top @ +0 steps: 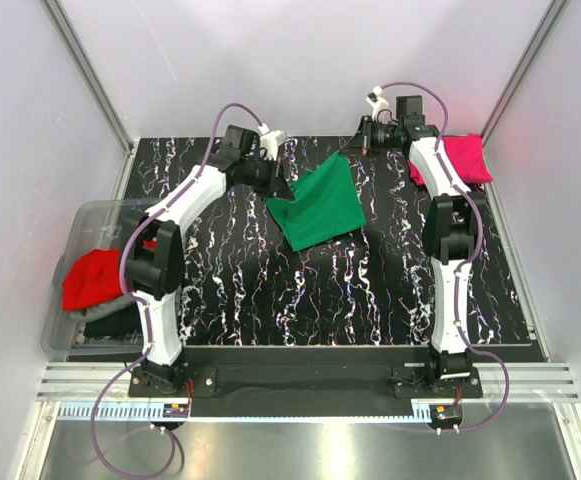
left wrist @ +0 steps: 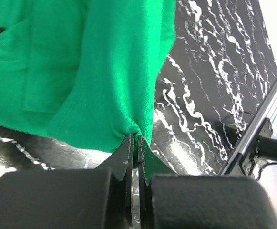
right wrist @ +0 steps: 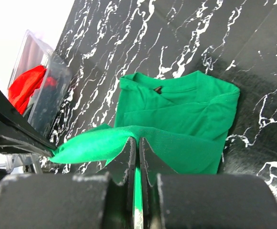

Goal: Fold and stack the t-shirts
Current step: Fold the tshirt

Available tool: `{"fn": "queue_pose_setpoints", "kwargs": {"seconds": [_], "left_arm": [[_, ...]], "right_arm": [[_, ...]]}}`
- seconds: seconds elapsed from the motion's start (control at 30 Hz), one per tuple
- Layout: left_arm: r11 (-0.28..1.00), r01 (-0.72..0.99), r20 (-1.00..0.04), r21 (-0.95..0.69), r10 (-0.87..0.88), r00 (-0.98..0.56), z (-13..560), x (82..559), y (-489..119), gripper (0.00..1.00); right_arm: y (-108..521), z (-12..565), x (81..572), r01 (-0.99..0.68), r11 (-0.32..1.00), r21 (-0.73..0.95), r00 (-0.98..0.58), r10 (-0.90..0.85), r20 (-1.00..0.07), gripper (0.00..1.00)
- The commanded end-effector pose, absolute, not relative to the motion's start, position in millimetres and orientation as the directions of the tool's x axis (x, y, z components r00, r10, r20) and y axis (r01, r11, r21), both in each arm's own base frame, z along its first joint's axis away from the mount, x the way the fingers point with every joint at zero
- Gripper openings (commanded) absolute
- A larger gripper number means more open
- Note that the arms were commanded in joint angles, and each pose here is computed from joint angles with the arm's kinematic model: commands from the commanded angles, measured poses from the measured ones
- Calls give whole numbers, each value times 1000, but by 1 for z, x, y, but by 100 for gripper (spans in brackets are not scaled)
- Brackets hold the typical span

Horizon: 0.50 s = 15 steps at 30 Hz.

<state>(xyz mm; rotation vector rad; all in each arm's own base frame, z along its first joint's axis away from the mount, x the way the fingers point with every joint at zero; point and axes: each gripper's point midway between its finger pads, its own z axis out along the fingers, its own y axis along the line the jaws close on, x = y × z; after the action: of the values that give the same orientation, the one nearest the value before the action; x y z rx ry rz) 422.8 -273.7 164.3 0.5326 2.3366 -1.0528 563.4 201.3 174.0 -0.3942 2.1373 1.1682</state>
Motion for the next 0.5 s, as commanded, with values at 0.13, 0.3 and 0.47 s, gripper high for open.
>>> {"fn": "queue_pose_setpoints", "kwargs": {"seconds": [0.13, 0.3, 0.47], "left_arm": [[609, 581, -660, -540, 122, -741, 199, 414, -271, 0], [643, 521, -618, -562, 93, -781, 181, 422, -256, 0], [686, 421, -559, -594, 25, -829, 151, 450, -233, 0]], "right_arm": [[203, 225, 559, -626, 532, 570, -649, 50, -759, 1], [206, 207, 581, -610, 534, 585, -659, 68, -749, 1], [217, 180, 598, -605, 548, 578, -658, 65, -751, 2]]}}
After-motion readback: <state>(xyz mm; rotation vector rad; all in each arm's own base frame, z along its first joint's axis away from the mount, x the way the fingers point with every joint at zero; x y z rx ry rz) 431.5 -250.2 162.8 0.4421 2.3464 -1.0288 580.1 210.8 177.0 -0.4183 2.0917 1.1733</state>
